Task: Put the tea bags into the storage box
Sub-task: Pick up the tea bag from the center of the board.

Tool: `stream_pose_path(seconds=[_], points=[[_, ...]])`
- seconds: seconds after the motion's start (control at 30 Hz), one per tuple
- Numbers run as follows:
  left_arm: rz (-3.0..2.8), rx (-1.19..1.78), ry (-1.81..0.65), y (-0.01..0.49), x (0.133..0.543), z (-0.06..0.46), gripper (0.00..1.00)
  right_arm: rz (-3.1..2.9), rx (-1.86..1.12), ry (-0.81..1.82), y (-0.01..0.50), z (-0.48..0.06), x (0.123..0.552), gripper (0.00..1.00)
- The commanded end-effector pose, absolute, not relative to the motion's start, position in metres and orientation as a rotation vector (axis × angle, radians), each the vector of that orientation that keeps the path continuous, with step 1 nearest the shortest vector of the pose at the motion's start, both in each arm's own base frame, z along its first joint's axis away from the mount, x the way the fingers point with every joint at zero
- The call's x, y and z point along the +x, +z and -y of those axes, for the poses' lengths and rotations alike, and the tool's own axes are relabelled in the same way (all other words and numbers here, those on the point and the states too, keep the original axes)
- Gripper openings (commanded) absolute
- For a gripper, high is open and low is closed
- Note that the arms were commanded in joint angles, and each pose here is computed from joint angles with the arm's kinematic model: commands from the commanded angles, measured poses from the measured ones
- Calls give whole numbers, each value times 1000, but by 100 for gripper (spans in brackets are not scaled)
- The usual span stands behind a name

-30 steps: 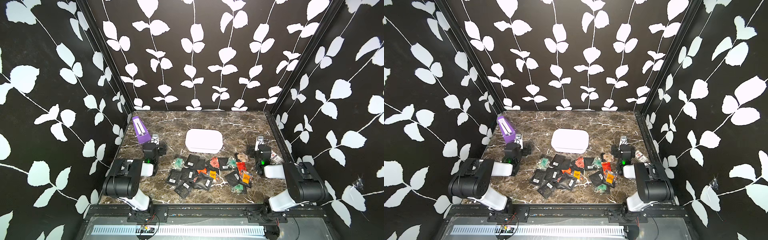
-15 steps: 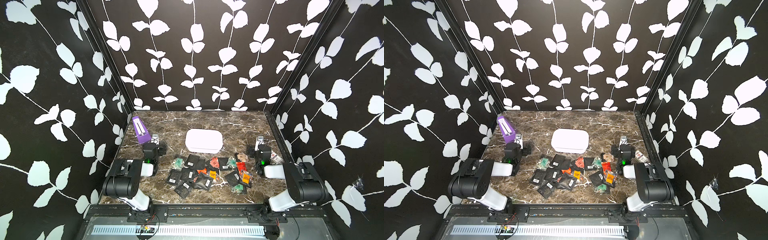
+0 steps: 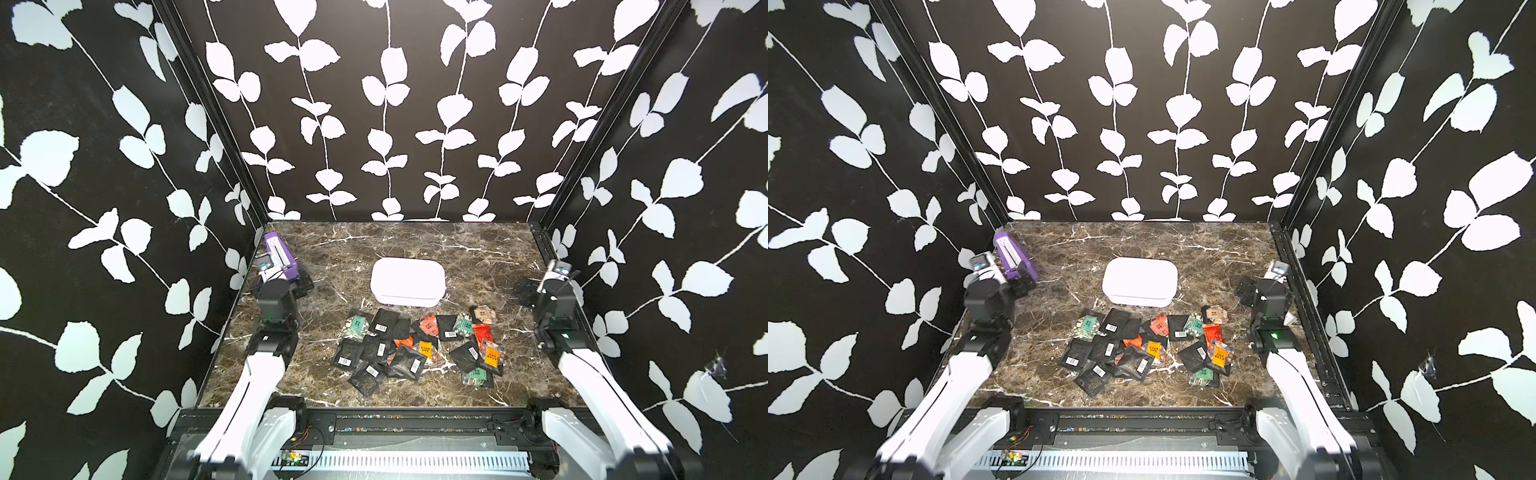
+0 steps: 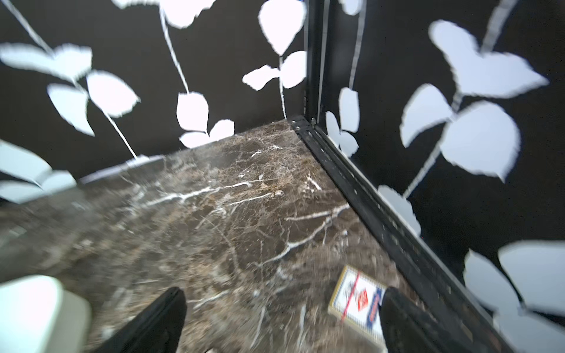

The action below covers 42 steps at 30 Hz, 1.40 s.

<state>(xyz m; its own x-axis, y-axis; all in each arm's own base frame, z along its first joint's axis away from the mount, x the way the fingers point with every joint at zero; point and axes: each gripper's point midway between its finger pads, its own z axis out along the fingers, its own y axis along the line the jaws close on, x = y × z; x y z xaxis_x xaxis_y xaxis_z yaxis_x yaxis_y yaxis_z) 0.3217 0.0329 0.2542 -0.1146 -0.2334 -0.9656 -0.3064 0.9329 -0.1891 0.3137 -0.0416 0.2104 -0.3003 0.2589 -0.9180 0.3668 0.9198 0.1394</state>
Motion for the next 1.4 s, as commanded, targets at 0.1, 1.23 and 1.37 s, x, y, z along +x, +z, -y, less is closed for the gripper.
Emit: stream_pose_path(seconds=[0.1, 1.23, 1.37], points=[[-1818, -535, -62, 226, 292, -27, 99, -1961, 726, 29, 192, 43, 264, 99], [-2522, -71, -1009, 115, 170, 249, 6, -2425, 274, 960, 107, -243, 173, 60], [-2574, -53, -1029, 100, 165, 265, 6, -2454, 278, 963, 94, -257, 166, 53]])
